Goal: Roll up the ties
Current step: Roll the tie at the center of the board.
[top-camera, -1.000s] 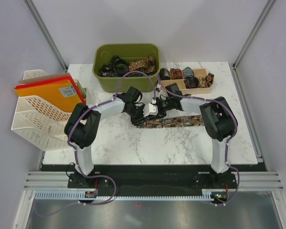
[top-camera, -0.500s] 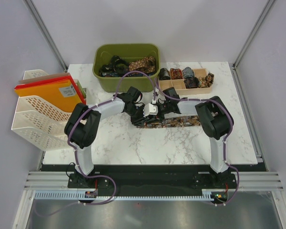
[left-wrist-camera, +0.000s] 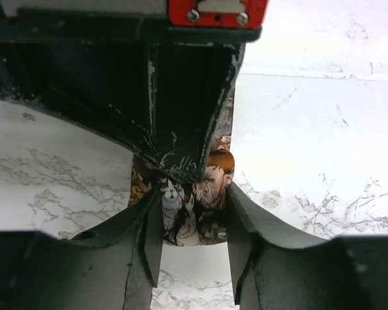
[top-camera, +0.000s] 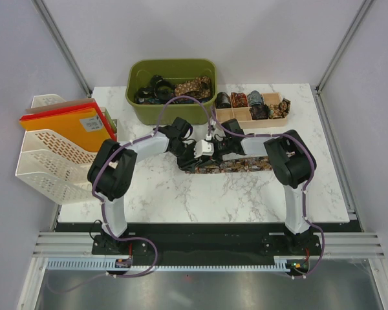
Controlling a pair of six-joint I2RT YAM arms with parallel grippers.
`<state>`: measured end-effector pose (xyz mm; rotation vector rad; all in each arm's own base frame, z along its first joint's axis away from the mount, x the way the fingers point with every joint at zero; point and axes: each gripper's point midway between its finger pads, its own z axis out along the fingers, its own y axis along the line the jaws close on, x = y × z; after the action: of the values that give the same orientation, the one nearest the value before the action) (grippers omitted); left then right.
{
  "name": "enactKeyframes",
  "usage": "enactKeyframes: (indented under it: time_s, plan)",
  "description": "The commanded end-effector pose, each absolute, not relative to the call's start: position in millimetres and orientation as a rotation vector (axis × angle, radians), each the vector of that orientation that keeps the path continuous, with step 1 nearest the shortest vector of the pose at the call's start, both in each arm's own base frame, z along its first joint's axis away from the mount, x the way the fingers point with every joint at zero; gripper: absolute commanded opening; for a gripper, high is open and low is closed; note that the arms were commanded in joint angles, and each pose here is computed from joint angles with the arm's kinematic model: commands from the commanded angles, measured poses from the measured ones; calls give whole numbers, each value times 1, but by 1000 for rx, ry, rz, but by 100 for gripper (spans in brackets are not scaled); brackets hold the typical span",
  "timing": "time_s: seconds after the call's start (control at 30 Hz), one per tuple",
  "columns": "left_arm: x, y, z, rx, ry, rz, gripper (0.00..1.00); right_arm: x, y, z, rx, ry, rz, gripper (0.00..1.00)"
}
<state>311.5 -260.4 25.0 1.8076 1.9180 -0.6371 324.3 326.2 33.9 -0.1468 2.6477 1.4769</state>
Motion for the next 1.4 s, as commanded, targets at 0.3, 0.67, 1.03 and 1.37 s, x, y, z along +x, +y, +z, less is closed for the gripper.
enactKeyframes:
  time_s: [0.3, 0.67, 1.03, 1.37]
  plan:
    - [306, -247, 81, 1723, 1756, -749, 76, 322, 289, -21, -55, 2804, 1232, 0]
    - [326, -247, 44, 1772, 1721, -610, 83, 316, 280, -29, -93, 2826, 1192, 0]
    - [326, -255, 25, 1816, 1752, -582, 79, 318, 278, -26, -149, 2802, 1174, 0]
    - [332, -256, 25, 1802, 1764, -568, 100, 322, 280, -18, -169, 2767, 1181, 0]
